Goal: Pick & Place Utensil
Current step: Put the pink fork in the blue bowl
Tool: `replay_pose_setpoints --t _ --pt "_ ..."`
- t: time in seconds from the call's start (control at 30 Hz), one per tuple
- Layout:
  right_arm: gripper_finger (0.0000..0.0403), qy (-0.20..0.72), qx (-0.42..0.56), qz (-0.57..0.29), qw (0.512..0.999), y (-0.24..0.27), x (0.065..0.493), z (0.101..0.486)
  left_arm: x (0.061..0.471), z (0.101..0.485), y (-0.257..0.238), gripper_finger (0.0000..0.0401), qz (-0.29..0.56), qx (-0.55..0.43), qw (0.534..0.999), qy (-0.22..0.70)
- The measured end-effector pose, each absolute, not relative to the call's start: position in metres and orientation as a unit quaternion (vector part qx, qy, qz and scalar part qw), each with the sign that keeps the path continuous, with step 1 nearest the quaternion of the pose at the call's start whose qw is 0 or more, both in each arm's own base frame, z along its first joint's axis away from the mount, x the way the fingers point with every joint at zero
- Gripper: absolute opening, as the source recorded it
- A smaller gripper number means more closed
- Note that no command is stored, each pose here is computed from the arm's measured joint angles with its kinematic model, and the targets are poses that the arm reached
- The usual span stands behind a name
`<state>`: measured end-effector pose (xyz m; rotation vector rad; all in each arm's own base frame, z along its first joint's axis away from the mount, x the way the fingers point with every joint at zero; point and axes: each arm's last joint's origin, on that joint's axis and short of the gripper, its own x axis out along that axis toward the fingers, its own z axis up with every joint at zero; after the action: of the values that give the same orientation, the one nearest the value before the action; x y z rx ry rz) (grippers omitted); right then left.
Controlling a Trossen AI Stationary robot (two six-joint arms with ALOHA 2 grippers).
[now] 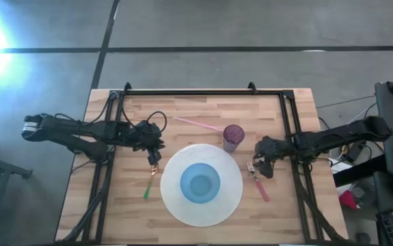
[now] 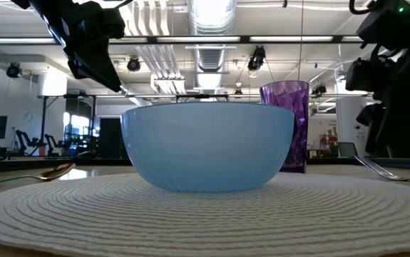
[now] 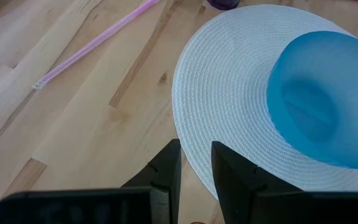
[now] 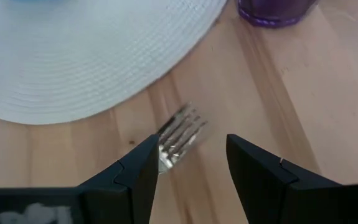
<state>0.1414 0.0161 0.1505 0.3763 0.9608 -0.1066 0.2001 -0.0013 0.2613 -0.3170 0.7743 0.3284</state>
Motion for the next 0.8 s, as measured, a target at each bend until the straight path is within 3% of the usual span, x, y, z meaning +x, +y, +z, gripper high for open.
replay_pose_setpoints --t 0.8 --pt "0.0183 0.473 0.158 -0.053 0.865 0.017 0.157 0.135 0.200 0.261 -0.001 0.0081 0.159 -0.153 0.901 0.374"
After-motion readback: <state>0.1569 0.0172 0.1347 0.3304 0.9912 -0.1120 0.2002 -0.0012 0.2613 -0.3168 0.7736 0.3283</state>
